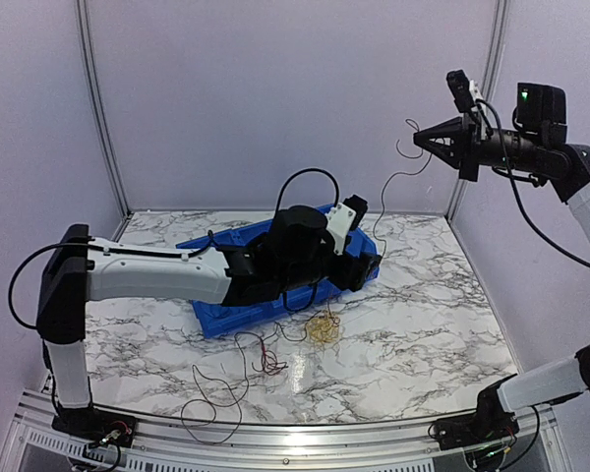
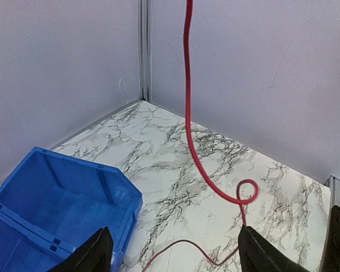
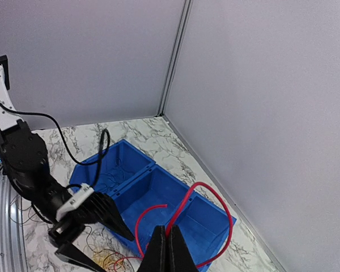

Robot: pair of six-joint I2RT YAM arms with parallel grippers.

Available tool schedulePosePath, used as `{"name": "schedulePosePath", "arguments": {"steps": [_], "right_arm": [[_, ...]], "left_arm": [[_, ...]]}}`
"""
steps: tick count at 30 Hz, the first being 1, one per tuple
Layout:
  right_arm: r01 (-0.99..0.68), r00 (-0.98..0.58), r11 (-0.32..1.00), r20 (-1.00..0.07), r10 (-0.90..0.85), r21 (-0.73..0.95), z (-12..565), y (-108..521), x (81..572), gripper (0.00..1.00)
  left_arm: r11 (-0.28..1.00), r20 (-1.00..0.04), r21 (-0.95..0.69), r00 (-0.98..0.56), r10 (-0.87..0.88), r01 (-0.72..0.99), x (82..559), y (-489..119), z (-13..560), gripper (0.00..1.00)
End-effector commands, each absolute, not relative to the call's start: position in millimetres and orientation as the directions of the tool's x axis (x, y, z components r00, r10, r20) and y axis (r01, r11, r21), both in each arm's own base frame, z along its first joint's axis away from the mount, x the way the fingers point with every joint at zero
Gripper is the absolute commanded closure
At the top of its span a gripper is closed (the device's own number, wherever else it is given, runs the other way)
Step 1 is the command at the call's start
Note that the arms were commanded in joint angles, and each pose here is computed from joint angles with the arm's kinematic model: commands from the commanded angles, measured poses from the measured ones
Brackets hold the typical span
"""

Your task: Untangle the cables

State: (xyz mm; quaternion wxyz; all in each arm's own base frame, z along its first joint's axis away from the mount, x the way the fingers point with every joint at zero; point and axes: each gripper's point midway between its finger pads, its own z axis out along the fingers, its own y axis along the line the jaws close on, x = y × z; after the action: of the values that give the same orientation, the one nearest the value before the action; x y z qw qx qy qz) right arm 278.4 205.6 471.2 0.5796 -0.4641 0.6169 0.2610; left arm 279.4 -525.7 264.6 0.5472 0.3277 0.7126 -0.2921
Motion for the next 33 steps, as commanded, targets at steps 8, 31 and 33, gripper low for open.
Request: {"name": "schedulePosePath", "arguments": {"steps": [8, 31, 33], "right_arm": [[-0.908, 0.192, 0.344, -0.967, -0.165, -0.239, 528.5, 215.3, 247.1, 1.0], [-0.419, 0.702, 0.732, -0.703, -0.115, -0.538, 753.5, 90.0, 233.8, 1.0], [-0.362, 0.733, 0.756, -0.668, -0.131, -0.546, 764.9, 80.1, 225.0, 1.0]], "left_arm": [[0.507, -0.95, -0.126, -0.25, 0.185, 0.853, 292.9, -579.1, 184.9, 0.39], [0.601, -0.779, -0.328, -0.569, 0.265, 0.729, 277.5, -553.2, 10.8, 0.65], [0.603, -0.775, -0.333, -0.574, 0.263, 0.725, 275.5, -550.4, 6.5, 0.68]]}}
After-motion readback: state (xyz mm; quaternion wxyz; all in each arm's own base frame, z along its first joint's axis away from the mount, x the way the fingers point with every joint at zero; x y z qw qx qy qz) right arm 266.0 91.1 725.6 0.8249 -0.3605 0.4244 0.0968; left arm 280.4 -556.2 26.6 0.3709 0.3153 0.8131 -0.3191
